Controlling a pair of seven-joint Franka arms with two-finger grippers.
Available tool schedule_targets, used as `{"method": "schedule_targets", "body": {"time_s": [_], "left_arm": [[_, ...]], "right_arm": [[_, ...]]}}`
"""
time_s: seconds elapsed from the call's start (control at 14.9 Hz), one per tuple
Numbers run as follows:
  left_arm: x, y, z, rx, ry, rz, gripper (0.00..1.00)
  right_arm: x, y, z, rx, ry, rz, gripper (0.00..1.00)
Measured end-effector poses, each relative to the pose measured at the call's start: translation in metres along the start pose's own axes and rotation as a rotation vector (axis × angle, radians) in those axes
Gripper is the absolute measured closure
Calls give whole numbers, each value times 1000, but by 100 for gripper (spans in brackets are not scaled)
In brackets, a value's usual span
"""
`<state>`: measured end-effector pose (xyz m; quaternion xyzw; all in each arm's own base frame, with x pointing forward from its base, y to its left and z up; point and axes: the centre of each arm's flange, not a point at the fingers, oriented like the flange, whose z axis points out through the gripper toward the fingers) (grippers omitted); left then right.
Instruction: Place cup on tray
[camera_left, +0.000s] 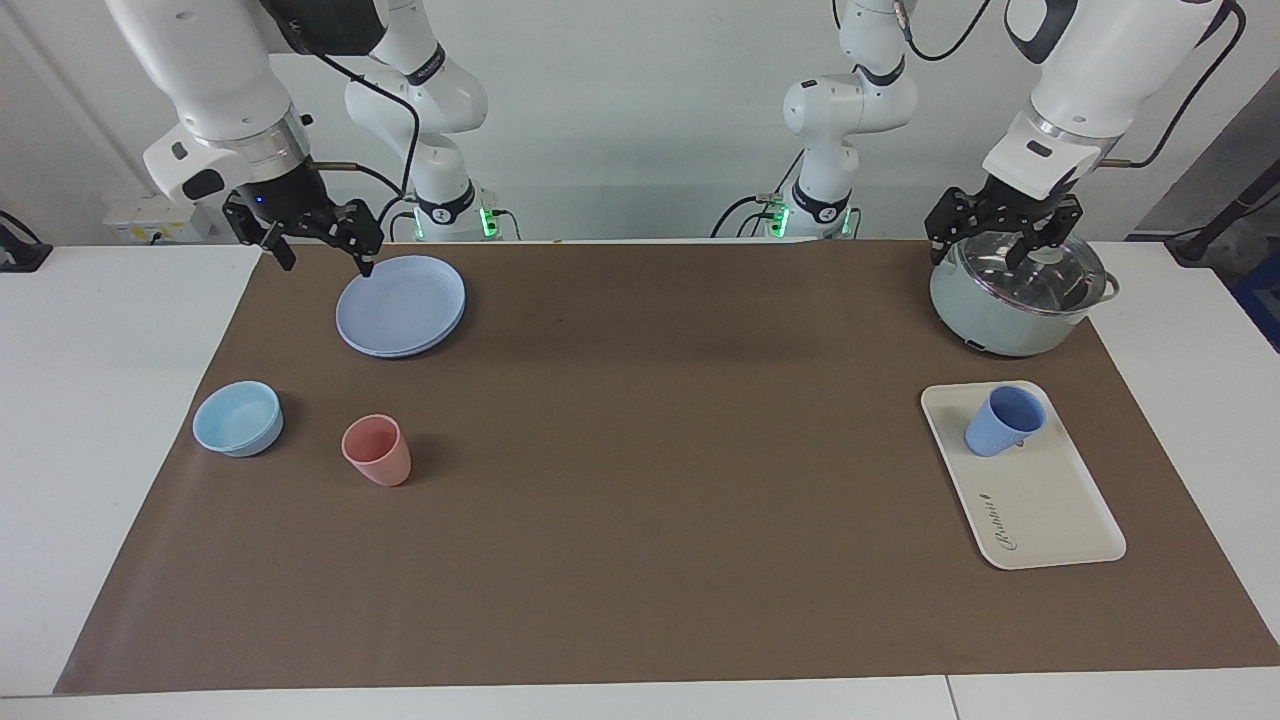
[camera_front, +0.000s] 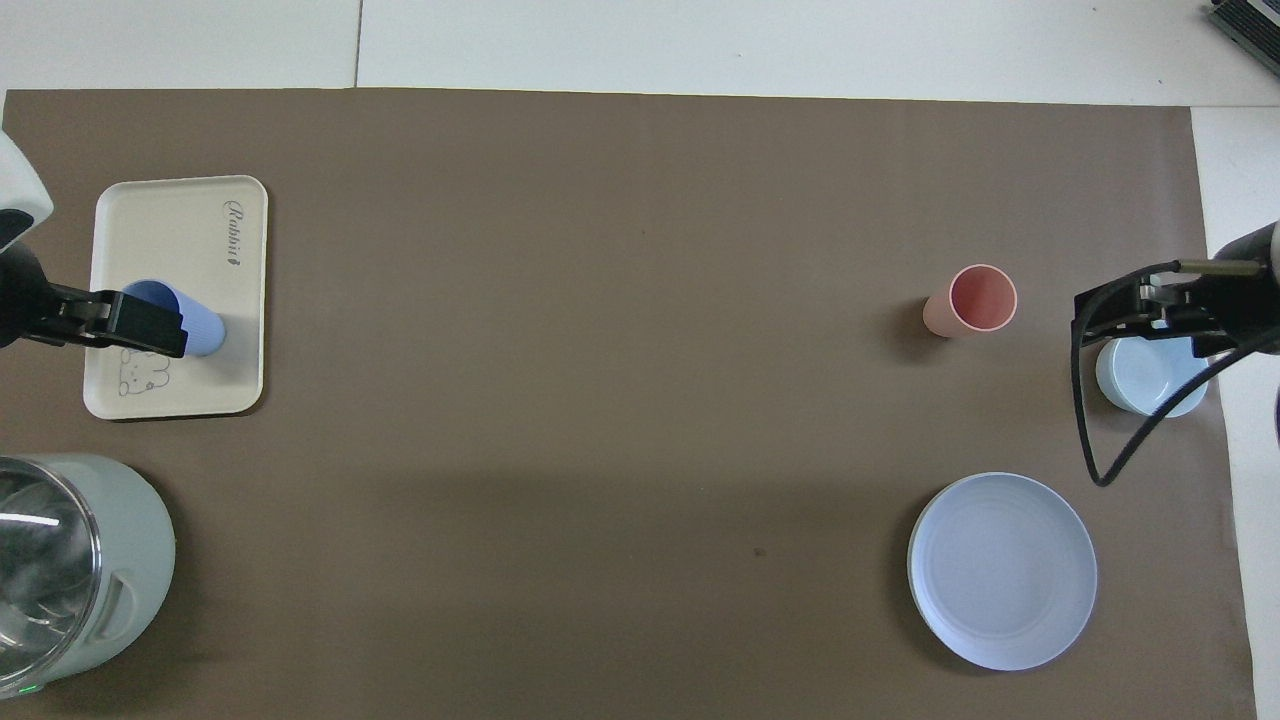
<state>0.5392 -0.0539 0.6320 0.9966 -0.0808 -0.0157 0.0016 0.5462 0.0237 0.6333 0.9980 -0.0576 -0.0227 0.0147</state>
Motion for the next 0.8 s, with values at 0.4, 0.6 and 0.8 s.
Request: {"method": "schedule_targets", "body": {"time_s": [0.4, 0.6, 0.8], "left_arm": [[0, -3, 1, 0, -2, -6, 0], [0, -5, 1, -1, -2, -9, 0], [0, -5, 1, -1, -2, -9, 0]], "right_arm": [[-1, 4, -4, 1, 7, 6, 0], [-1, 7, -4, 1, 7, 13, 0], [-1, 5, -4, 1, 7, 8, 0]]}}
